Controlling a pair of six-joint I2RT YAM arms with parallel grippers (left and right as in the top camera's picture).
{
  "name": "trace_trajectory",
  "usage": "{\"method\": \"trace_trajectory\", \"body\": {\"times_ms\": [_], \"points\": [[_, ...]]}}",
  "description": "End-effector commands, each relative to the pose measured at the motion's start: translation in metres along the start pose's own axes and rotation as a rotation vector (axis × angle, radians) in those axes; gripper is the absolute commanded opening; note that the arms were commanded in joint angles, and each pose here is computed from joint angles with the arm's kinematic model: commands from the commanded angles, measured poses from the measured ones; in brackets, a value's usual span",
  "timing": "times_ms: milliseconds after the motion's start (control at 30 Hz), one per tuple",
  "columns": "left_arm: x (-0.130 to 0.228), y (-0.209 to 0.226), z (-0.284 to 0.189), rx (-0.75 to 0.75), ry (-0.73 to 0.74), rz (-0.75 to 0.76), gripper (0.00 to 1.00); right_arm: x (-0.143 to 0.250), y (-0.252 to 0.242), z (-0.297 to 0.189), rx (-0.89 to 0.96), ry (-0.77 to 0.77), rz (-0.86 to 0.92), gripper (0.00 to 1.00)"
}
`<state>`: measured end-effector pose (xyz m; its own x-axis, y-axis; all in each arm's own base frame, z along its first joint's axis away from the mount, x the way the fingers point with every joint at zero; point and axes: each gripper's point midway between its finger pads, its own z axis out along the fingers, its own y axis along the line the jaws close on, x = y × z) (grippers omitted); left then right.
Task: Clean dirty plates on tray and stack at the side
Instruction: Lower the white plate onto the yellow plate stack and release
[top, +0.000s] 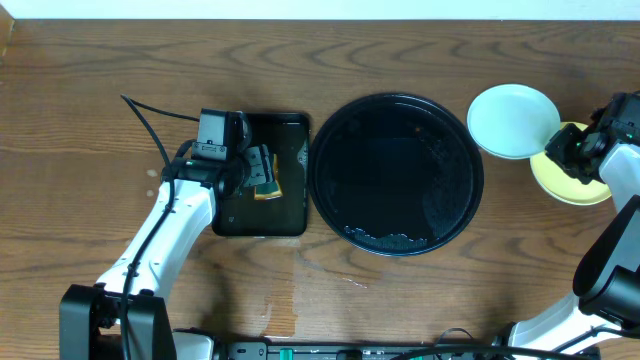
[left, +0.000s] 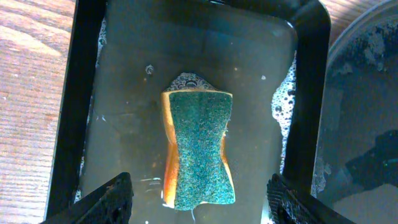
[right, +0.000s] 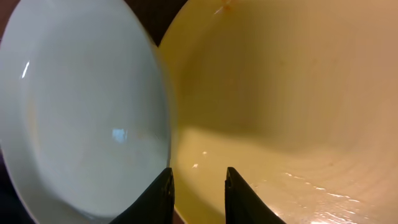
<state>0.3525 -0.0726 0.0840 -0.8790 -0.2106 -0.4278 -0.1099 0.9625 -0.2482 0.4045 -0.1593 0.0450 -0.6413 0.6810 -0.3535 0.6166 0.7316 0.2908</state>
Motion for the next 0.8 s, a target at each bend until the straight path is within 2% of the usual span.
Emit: {"method": "trace_trajectory", "body": {"times_ms": [0,200,367,767], "points": [[0.000,0.002,0.000,0.000,0.003,-0.003,0.70,0.001,0.010,-0.002,-0.051,0.008,-0.015,0.25],[0.000,0.002,0.000,0.000,0.003,-0.003,0.70,-0.011,0.018,-0.019,-0.072,-0.046,-0.027,0.28],[0.000,0.002,0.000,0.000,0.003,-0.003,0.70,-0.017,0.023,-0.025,-0.086,-0.078,-0.036,0.40],[0.000,0.002,0.000,0.000,0.003,-0.003,0.70,0.003,0.021,0.008,-0.064,0.004,-0.044,0.38]]}}
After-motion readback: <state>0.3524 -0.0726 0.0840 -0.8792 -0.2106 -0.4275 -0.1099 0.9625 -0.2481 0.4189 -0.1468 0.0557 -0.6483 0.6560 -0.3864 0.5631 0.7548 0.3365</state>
